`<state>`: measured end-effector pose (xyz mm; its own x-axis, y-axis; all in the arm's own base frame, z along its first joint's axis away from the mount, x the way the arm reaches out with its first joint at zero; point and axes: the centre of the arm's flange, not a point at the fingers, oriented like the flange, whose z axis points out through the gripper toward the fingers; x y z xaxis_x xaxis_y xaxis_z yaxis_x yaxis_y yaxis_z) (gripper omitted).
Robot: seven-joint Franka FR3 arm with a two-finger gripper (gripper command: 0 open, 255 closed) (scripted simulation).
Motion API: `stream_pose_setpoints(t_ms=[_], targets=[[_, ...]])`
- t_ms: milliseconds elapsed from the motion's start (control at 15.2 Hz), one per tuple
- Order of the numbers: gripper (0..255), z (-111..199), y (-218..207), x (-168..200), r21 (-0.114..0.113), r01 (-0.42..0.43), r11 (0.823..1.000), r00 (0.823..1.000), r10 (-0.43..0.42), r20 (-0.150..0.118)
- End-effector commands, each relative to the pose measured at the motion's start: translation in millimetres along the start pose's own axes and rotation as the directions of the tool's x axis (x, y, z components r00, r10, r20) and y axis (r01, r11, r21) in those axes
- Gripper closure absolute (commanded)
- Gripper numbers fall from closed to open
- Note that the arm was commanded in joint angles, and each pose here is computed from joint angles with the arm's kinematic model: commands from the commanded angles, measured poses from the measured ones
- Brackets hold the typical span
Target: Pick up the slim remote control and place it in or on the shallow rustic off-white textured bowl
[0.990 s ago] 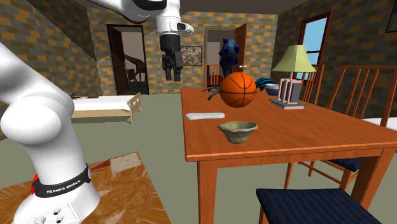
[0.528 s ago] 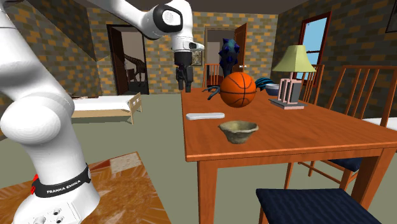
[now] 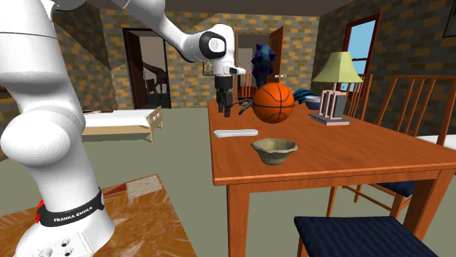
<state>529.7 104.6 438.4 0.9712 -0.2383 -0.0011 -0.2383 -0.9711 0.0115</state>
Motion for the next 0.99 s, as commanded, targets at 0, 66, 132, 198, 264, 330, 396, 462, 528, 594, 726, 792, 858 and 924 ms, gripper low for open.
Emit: stream_pose_setpoints(t_ms=[0,66,132,198,264,330,396,462,528,594,726,792,858,924], targets=[[0,17,-11,18,0.007,-0.029,1.000,1.000,0.029,0.002],[0,24,-16,27,0.011,-0.043,0.999,0.999,0.043,0.003],[0,31,-22,36,0.014,-0.056,0.998,0.998,0.056,0.004],[0,38,-28,46,0.017,-0.070,0.997,0.998,0.070,0.005],[0,46,-33,55,0.020,-0.083,0.996,0.997,0.083,0.006],[0,53,-38,64,0.024,-0.097,0.995,0.995,0.097,0.007],[0,60,-44,74,0.027,-0.110,0.994,0.994,0.110,0.008],[0,64,-47,80,0.029,-0.118,0.993,0.993,0.118,0.008],[0,70,-47,80,0.029,-0.118,0.993,0.993,0.118,0.008],[0,75,-47,80,0.029,-0.118,0.993,0.993,0.118,0.008],[0,85,-48,79,0.029,-0.118,0.993,0.993,0.118,0.008],[0,91,-48,79,0.029,-0.118,0.993,0.993,0.118,0.008],[0,96,-48,79,0.029,-0.118,0.993,0.993,0.118,0.008],[0,101,-48,79,0.029,-0.118,0.993,0.993,0.118,0.008]])
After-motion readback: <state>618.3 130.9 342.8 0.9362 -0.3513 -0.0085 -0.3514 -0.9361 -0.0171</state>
